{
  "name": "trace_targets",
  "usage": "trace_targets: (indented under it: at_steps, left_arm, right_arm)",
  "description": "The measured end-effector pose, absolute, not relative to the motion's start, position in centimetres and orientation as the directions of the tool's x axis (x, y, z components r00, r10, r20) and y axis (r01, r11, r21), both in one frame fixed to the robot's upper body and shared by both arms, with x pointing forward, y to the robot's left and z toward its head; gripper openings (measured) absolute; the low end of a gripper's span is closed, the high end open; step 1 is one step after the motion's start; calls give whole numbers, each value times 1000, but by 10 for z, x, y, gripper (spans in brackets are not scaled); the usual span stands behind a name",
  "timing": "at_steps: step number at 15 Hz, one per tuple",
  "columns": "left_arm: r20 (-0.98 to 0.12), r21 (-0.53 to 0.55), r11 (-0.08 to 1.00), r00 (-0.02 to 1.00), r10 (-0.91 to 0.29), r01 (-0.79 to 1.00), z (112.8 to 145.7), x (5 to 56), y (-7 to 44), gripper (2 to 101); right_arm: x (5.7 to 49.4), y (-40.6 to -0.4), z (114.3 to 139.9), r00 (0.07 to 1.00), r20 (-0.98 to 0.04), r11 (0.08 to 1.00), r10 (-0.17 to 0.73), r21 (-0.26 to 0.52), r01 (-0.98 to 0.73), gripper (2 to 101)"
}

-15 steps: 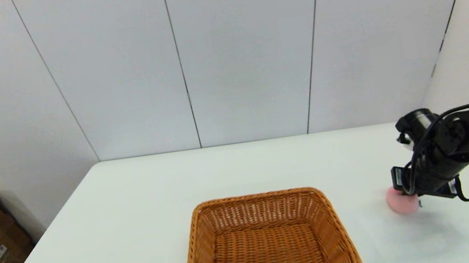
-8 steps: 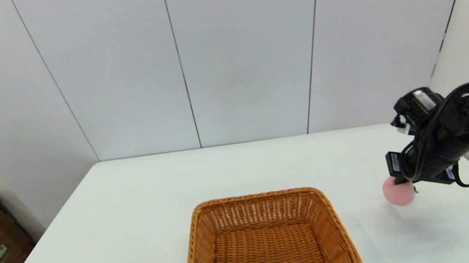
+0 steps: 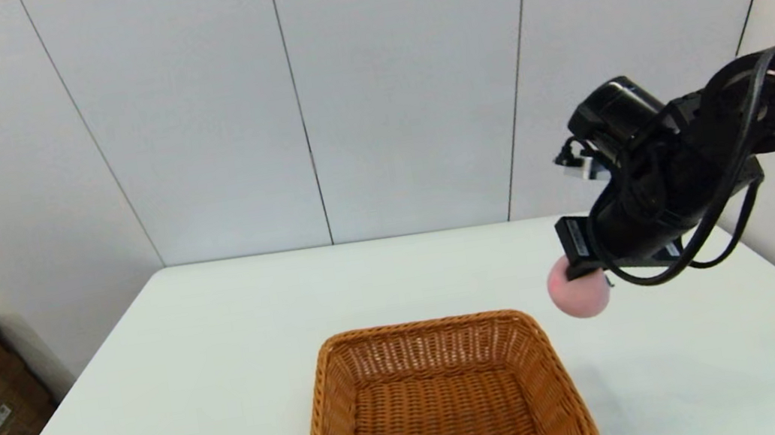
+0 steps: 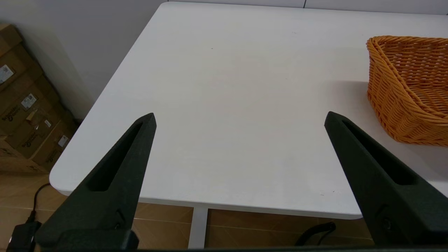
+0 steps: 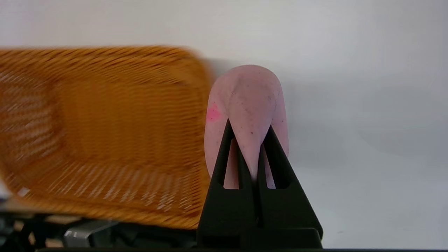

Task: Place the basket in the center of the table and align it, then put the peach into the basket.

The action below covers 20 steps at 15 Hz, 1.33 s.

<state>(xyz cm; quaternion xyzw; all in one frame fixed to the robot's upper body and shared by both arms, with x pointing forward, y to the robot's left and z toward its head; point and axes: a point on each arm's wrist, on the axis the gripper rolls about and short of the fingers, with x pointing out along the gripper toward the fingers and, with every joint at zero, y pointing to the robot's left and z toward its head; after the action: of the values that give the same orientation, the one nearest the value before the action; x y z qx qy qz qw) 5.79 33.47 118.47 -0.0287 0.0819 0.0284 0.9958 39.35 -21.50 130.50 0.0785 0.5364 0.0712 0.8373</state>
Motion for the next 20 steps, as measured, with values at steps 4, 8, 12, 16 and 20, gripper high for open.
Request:
trace_targets:
  at_steps: [4,8,12,16,20]
  left_arm:
    - [-165,-53,997,985,51,-61,1185,58,335,978]
    - [-165,-53,997,985,51,-61,1185,58,335,978]
    - [-165,-53,997,985,51,-61,1185,58,335,978]
    - [-165,-53,997,985,51,-61,1185,58,335,978]
    - [-165,-53,997,985,51,-61,1185,58,335,978]
  right_arm:
    - [379,-158,1313,382,-883,959,271,214,-187,49]
    - [370,-114,1297,312,-905,940,289,207,-271,49]
    - [369,-99,1281,269,-924,938,272,193,-286,188]
    - [371,-101,1279,261,-927,942,268,195,-274,506]
    - [374,-113,1285,239,-919,934,313,253,-253,695]
